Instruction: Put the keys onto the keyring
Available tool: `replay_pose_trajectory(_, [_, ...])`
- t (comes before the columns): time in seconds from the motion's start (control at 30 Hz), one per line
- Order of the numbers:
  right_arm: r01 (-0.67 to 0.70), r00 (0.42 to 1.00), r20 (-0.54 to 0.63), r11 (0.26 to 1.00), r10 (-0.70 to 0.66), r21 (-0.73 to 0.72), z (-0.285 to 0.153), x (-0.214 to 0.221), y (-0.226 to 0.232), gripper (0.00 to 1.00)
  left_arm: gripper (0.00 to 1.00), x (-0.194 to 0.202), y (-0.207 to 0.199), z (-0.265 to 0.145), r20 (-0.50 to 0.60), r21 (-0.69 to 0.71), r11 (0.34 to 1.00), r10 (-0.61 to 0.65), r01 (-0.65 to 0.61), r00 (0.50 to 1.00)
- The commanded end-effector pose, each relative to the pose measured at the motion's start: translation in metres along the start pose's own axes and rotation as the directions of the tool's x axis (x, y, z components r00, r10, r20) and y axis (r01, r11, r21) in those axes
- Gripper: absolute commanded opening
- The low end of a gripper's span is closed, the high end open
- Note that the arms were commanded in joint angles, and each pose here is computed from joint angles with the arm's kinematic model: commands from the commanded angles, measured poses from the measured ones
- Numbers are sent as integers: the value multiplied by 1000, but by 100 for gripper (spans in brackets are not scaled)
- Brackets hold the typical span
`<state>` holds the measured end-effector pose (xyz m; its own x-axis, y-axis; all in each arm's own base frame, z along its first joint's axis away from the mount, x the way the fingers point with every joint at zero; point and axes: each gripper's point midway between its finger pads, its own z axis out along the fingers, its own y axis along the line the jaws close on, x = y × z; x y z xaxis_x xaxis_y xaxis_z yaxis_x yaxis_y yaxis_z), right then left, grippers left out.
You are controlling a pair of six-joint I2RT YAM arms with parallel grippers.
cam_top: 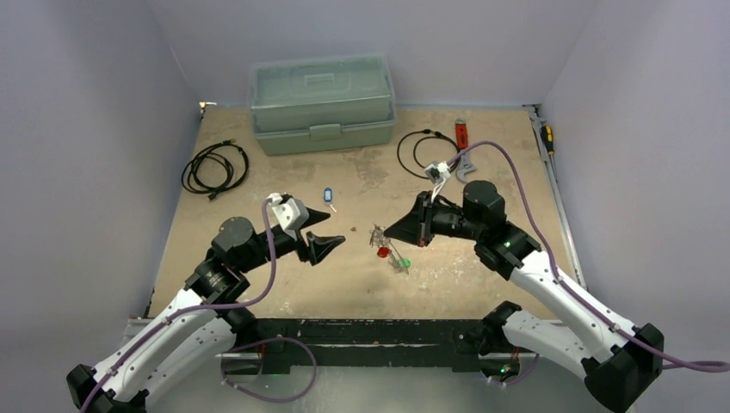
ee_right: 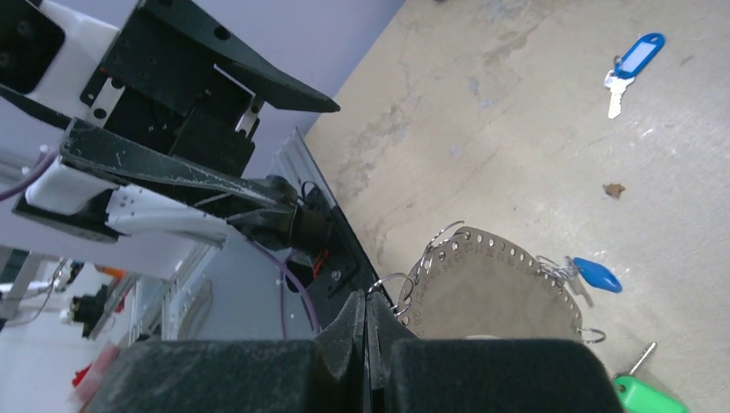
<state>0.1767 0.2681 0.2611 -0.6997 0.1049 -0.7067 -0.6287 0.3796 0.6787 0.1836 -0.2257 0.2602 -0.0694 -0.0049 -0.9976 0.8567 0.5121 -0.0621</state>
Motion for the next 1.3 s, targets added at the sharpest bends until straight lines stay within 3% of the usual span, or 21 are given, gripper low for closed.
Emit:
replay_pose_trajectory(0.0, [116,992,-39,987,-121,-108,-5,-6,31,0,61,-22,-17,0,71,94,993,58,-65,996])
replay_pose_trajectory(0.37, [161,967,-161,966,-196,-204,21,15,41,0,60,-18,-37,-2,77,210,974,64,-79,995])
replay_pose_trajectory(0.73, [214,937,-210,932,-280,-293,33,22,69,0,67,-2,-60,-3,46,320,944,75,-85,996])
replay_pose_trajectory(1.27, [226,910,-241,892,-337,-393,30,33,95,0,60,9,-72,-8,64,361,913,180,-191,981])
